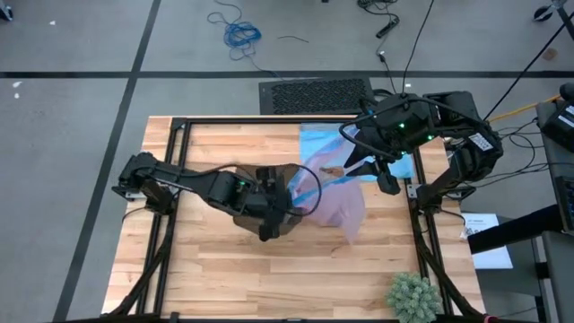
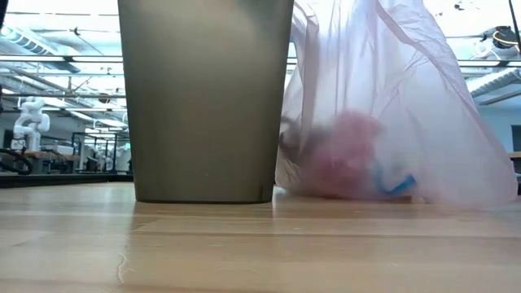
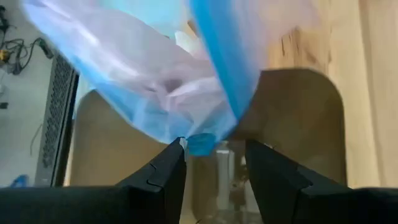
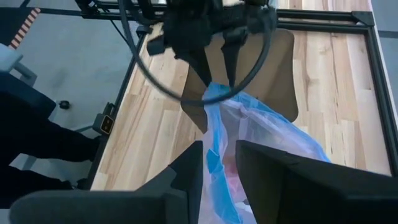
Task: Place trash/remove bag and relplace
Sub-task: Close the trash bag
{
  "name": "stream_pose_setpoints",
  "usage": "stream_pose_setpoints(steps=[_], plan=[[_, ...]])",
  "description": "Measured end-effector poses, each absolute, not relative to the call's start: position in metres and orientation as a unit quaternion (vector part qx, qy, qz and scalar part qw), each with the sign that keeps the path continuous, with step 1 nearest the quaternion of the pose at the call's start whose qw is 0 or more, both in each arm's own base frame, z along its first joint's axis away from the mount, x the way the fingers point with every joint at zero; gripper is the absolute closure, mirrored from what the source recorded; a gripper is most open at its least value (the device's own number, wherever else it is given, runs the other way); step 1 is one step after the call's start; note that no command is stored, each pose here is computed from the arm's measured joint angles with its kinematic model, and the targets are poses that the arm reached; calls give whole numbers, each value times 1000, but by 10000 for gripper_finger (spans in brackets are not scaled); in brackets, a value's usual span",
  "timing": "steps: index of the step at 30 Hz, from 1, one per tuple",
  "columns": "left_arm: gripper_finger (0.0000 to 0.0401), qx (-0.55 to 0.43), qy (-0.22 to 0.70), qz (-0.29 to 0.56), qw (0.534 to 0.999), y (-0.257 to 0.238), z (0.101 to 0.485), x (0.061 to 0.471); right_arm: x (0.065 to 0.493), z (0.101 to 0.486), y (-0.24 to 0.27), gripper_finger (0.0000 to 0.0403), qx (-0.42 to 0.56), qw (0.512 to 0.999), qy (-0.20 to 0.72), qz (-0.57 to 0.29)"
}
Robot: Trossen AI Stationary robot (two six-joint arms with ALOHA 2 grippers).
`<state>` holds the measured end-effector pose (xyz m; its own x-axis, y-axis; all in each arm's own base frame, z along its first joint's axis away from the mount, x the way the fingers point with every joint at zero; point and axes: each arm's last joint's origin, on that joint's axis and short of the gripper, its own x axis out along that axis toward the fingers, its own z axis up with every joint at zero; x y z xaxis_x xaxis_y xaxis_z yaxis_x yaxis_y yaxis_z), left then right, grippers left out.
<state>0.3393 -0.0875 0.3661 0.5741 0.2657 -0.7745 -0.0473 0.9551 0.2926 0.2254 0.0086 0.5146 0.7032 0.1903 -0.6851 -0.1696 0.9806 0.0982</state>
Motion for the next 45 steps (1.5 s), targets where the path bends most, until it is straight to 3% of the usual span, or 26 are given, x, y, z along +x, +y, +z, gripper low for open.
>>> stream_pose_setpoints(steps=[8, 11, 14, 16, 24, 39, 45], plan=[[256, 138, 465, 109, 868, -82, 355, 350, 225, 515, 9, 314, 14, 923, 373, 97], [302, 147, 458, 125, 868, -81, 358, 347, 225, 515, 9, 314, 14, 923, 373, 97], [374, 140, 457, 127, 869, -77, 362, 346, 225, 515, 9, 314, 13, 923, 373, 98], [391, 122, 456, 122, 873, -74, 365, 346, 225, 515, 8, 314, 11, 923, 373, 98], [399, 91, 431, 129, 888, -66, 390, 342, 225, 515, 8, 314, 8, 923, 371, 99], [401, 32, 258, 147, 954, -47, 503, 285, 233, 530, 8, 313, 13, 954, 284, 97], [401, 83, 252, 138, 954, -42, 511, 281, 250, 539, 8, 266, 37, 972, 218, 79]])
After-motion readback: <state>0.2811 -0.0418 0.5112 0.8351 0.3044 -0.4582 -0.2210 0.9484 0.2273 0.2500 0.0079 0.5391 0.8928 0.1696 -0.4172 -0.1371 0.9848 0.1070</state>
